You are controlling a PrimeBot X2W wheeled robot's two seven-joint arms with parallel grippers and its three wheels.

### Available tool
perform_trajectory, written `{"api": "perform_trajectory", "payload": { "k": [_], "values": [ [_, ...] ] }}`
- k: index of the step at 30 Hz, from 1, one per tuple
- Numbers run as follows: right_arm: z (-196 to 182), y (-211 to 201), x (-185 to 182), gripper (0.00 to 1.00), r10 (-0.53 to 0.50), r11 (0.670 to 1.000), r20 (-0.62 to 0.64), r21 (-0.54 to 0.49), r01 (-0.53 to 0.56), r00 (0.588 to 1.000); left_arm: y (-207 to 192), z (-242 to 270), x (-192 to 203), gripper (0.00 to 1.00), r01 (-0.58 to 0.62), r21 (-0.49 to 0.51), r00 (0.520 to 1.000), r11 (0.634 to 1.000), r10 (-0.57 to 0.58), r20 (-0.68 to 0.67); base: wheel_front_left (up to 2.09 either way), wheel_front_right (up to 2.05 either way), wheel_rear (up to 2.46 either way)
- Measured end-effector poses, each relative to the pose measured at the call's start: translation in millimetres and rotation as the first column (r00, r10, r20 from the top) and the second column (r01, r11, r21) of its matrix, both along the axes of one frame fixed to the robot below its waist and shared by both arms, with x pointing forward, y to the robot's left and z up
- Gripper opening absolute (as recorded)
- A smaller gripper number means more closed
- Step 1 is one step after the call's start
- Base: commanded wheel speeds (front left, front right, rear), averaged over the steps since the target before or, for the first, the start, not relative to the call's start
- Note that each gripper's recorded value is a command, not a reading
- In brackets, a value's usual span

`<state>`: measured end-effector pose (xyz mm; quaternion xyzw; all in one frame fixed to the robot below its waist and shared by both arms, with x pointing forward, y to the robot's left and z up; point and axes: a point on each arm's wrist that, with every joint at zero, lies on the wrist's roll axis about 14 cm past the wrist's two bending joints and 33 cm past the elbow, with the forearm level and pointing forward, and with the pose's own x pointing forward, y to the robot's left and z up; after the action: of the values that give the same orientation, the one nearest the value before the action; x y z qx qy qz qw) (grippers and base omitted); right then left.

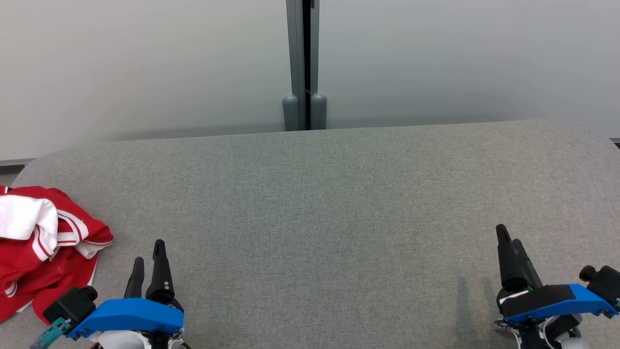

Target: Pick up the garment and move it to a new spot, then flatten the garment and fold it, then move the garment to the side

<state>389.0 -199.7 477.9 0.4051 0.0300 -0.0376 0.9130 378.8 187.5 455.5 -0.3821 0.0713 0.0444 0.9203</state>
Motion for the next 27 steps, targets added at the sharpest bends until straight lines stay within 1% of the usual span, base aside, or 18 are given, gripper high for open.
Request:
{"api": "perform_trajectory", "payload": {
  "k": [9,12,20,27],
  "values": [
    [-3.6,0.5,-1.0,1.0,0.013,0.99,-0.01,-0.143,-0.014,1.0,-2.7,-0.5,0.6,1.0,0.026,0.147,1.0,0.989,-0.025,-0.006,0.0,0.0,0.0],
    [-5.9,0.9,-1.4,1.0,0.018,0.982,-0.018,-0.188,-0.021,1.0,-3.9,-3.3,-0.3,1.0,0.043,0.206,0.999,0.978,-0.041,-0.016,0.0,0.0,0.0],
    [-7.2,0.4,0.2,1.0,0.025,0.957,-0.021,-0.287,-0.03,0.999,-7.1,-7.7,-1.1,1.0,0.072,0.316,0.997,0.946,-0.065,-0.034,0.0,0.0,0.0],
    [-9.7,-0.4,0.1,1.0,0.034,0.923,-0.029,-0.382,-0.043,0.999,-7.6,-11.7,-2.6,1.0,0.09,0.401,0.996,0.912,-0.076,-0.05,0.0,0.0,0.0]
  ]
}}
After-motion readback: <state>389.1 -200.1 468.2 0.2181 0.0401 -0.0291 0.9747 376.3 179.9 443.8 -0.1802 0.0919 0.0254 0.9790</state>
